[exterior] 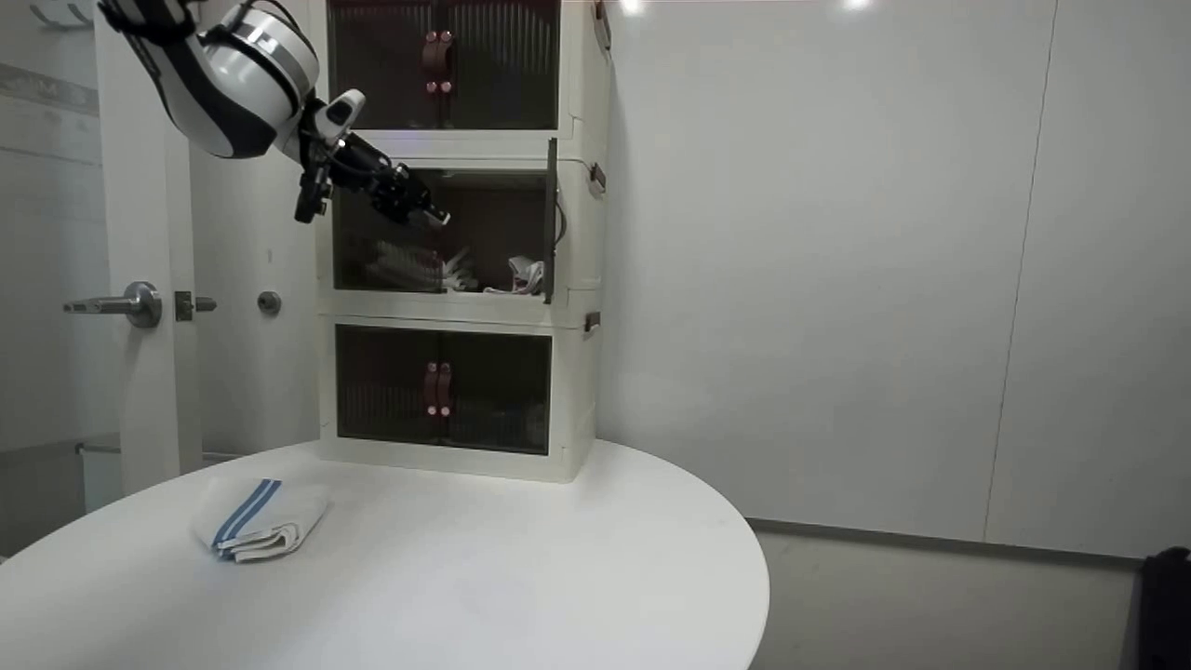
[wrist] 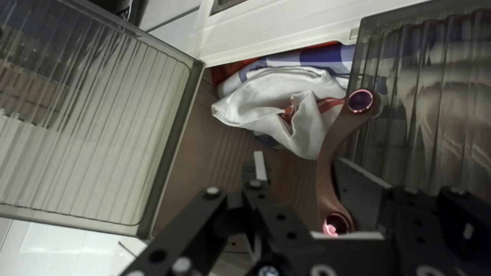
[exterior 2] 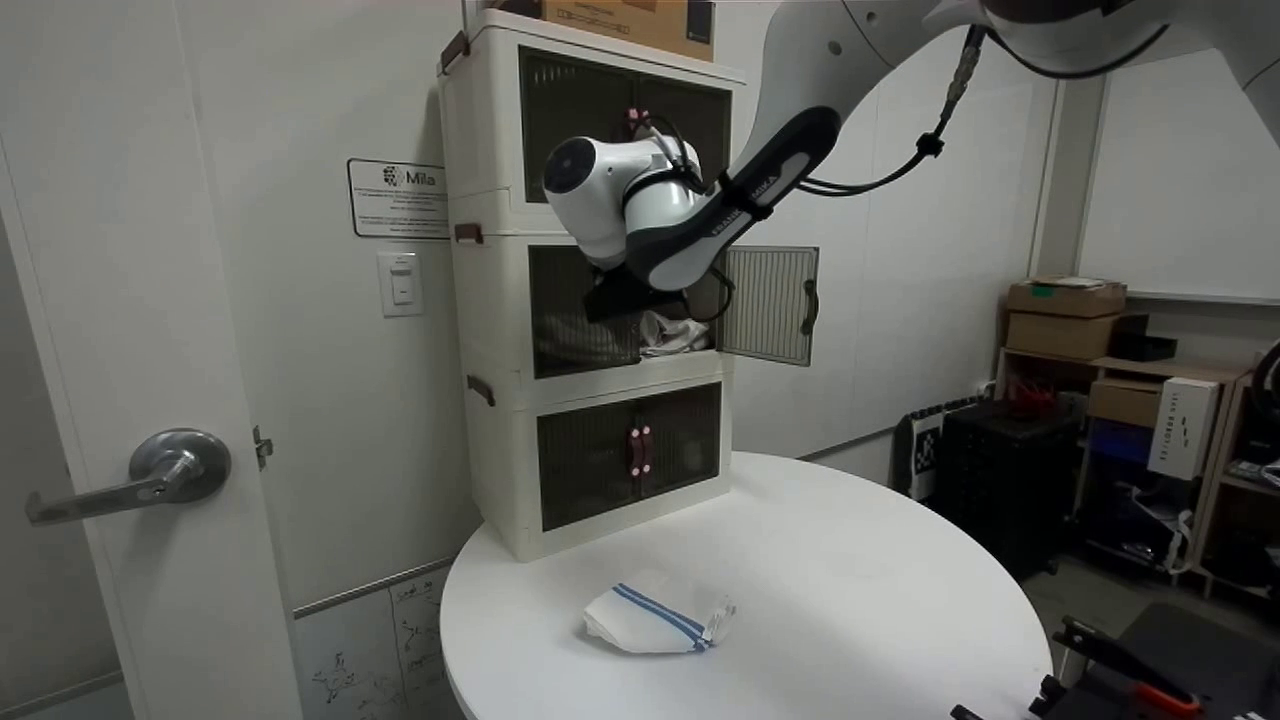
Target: Open the cabinet doors in the middle
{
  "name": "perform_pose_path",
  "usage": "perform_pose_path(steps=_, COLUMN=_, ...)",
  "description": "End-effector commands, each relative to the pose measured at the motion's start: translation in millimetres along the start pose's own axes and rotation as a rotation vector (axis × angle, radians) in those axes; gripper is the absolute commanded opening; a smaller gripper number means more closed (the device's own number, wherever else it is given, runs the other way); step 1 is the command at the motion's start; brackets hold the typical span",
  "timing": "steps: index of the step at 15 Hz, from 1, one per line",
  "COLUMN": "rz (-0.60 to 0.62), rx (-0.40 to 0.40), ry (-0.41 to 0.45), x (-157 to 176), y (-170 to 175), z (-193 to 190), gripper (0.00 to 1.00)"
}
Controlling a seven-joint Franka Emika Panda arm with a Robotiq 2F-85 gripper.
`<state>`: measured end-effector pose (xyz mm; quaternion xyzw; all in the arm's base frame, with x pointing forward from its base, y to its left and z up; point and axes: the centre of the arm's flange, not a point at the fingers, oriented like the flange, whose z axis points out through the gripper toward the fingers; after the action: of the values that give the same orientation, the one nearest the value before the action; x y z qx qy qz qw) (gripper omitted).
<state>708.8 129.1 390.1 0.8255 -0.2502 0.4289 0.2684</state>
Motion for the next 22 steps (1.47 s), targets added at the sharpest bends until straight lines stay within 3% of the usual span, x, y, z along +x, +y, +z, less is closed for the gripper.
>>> perform_pose_path(steps=1, rz=-0.016, rx=-0.008, ry=-0.026, x=15.6, y=13.6, z=17.5, gripper=0.14)
perform_pose_path(steps=2, rz=-0.021, rx=-0.001, ry=-0.038, x=15.3, y=16.0, z=17.1, gripper=0.07)
perform_pose_path(steps=5, rz=-0.023, rx=0.023, ry=-0.075, x=12.5, y=25.0, z=13.9, gripper=0.0)
perform_pose_path(steps=7, rz=-0.027, rx=0.029, ry=-0.098, x=9.1, y=33.9, z=12.3, gripper=0.05)
perform_pose_path(steps=16, rz=-0.096, rx=0.046, ry=-0.151, x=-33.5, y=57.3, z=-18.6, gripper=0.06)
perform_pose_path(steps=17, rz=-0.101, rx=0.06, ry=-0.151, x=-33.3, y=58.3, z=-23.5, gripper=0.32)
perform_pose_path(steps=19, rz=-0.131, rx=0.118, ry=-0.16, x=-30.9, y=63.2, z=-31.2, gripper=0.37)
perform_pose_path(steps=22, rz=-0.165, rx=0.23, ry=-0.236, x=-26.2, y=76.1, z=-36.1, gripper=0.62)
